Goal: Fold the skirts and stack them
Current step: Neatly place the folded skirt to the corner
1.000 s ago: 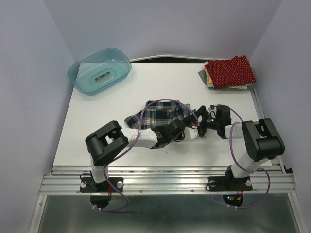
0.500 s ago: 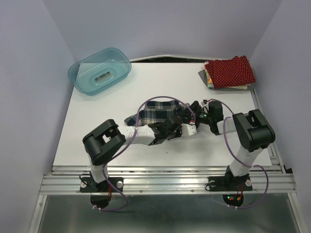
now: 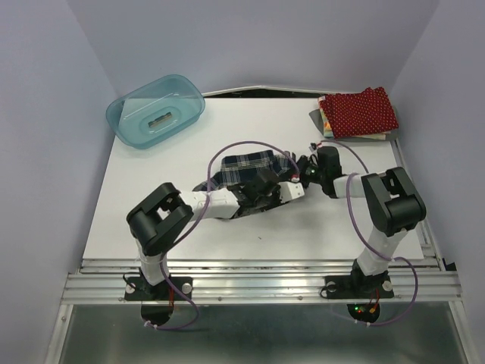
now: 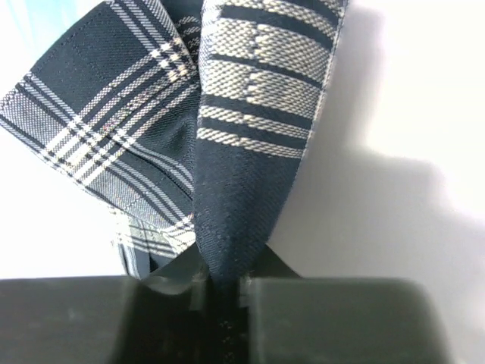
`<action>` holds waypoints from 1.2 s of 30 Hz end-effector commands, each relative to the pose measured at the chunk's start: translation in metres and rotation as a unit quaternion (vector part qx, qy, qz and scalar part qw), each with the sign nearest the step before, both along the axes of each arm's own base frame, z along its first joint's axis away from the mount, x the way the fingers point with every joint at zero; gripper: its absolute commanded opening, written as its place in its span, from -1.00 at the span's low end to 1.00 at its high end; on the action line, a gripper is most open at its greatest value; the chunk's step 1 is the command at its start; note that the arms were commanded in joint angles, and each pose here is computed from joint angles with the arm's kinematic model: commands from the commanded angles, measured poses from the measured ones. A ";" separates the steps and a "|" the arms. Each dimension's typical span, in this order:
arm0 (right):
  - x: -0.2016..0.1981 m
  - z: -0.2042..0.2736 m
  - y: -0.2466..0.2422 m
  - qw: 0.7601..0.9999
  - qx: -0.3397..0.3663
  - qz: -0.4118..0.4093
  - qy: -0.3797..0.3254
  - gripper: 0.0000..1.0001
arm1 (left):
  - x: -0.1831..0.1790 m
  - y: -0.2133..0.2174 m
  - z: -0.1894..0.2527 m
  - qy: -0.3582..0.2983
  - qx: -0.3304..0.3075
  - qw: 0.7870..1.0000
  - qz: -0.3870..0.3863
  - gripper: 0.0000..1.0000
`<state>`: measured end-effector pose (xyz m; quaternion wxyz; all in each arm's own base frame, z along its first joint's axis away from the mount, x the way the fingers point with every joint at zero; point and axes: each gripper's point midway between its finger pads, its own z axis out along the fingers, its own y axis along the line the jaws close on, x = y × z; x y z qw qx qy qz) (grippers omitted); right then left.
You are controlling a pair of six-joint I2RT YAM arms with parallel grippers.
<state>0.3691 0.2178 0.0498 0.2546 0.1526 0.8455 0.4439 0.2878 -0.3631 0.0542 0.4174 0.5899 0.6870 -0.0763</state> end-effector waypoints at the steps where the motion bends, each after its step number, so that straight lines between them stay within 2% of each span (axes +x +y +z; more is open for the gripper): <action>1: 0.037 0.039 0.001 0.993 -0.051 0.022 -0.101 -0.97 | -0.002 -0.011 0.043 0.003 -0.057 0.998 0.003 0.04; 2: 0.044 0.045 -0.003 0.992 -0.062 0.022 -0.111 -0.99 | -0.003 -0.010 0.063 -0.003 -0.077 0.997 0.005 0.16; 3: 0.045 0.049 -0.004 0.987 -0.085 0.043 -0.131 -0.99 | -0.007 -0.004 0.067 0.003 -0.073 0.997 0.007 0.48; 4: 0.057 0.068 -0.003 0.982 -0.095 0.049 -0.159 -0.99 | -0.010 0.000 0.077 0.004 -0.079 0.997 0.008 0.52; 6: 0.061 0.075 -0.006 0.975 -0.126 0.068 -0.170 -0.99 | -0.019 0.012 0.099 0.020 -0.092 0.995 0.008 0.58; 11: 0.094 0.105 -0.022 0.935 -0.228 0.103 -0.252 -0.99 | -0.026 0.042 0.129 0.053 -0.115 0.992 0.026 0.61; 12: 0.103 0.114 -0.030 0.930 -0.246 0.098 -0.256 -0.99 | -0.024 0.049 0.130 0.057 -0.115 0.991 0.035 0.97; 15: 0.131 0.126 -0.056 0.907 -0.296 0.096 -0.284 -0.99 | -0.016 0.064 0.139 0.057 -0.131 0.988 0.061 0.97; 17: 0.142 0.131 -0.068 0.901 -0.310 0.089 -0.290 -0.99 | -0.014 0.070 0.141 0.059 -0.139 0.986 0.071 0.97; 19: 0.158 0.141 -0.074 0.881 -0.336 0.103 -0.317 -0.99 | -0.011 0.077 0.136 0.065 -0.139 0.985 0.084 0.97; 25: 0.189 0.163 -0.114 0.847 -0.391 0.106 -0.344 -0.99 | -0.013 0.088 0.128 0.076 -0.140 0.982 0.099 0.97; 36: 0.230 0.211 -0.167 0.828 -0.419 0.052 -0.369 -0.99 | -0.013 0.091 0.125 0.074 -0.137 0.983 0.099 0.97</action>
